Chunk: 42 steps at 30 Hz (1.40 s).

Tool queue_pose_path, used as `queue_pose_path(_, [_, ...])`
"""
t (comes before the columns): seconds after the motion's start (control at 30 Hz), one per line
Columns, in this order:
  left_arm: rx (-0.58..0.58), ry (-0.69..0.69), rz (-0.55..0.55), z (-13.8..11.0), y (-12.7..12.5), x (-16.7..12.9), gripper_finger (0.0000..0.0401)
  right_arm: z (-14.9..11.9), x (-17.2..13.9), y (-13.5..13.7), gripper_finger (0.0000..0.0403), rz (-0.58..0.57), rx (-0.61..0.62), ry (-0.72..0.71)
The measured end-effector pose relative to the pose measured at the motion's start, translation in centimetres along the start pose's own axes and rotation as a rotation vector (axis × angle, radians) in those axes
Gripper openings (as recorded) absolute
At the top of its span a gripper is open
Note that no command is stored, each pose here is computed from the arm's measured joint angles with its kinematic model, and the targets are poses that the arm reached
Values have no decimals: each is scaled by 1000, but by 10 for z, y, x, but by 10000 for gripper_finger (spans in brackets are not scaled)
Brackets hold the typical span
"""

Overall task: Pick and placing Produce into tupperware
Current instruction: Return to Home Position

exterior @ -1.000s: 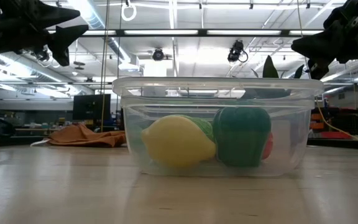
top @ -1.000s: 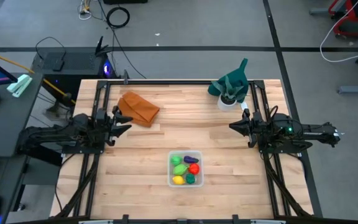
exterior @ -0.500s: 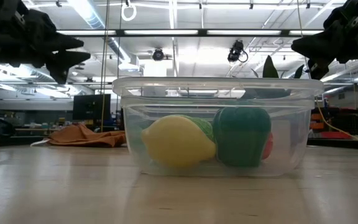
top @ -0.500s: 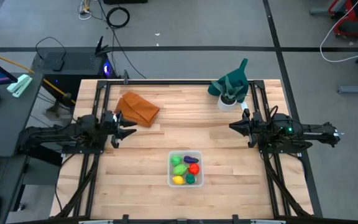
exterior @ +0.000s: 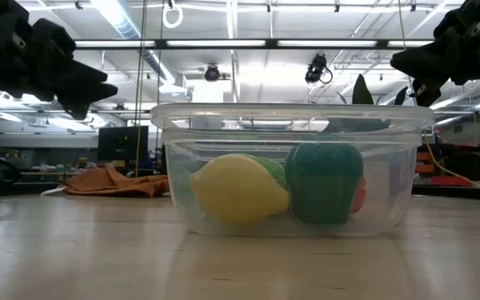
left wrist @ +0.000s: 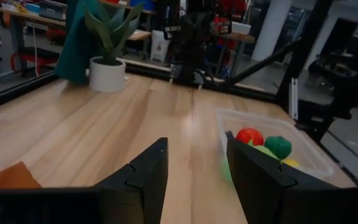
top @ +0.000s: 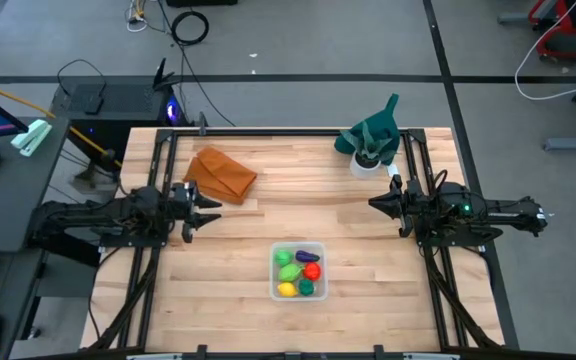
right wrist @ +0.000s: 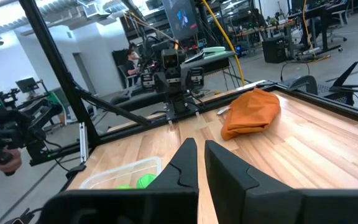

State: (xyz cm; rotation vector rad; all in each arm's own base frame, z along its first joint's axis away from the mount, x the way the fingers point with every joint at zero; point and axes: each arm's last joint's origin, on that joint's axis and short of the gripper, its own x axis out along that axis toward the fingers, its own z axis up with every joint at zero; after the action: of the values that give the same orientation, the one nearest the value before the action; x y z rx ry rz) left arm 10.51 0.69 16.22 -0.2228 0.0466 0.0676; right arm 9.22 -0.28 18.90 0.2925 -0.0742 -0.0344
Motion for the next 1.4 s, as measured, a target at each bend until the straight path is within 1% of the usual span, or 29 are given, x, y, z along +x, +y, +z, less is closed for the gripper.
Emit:
queue_pose_path(0.1, [7,17,6,-2,0,0,171,0,0,0,0,0,0,0])
queue_pose_path(0.7, [-3,15,16,-2,1,0,172,0,0,0,0,0,-6,0])
queue_pose_path(0.87, [-9,14,16,-2,1,0,172,-5,0,-2,0,-12,-167,53])
queue_pose_path(1.03, [-10,15,16,-2,1,0,172,-11,-1,-3,0,-19,-281,118])
queue_pose_path(1.17, [-11,14,16,-2,1,0,172,-13,-1,-4,0,-15,-366,136])
queue_pose_path(1.27, [-11,15,16,-2,1,0,172,-14,-1,-4,0,-14,-399,147])
queue_pose_path(1.4, [-11,14,16,-2,1,0,172,-14,-1,-4,0,-15,-392,150])
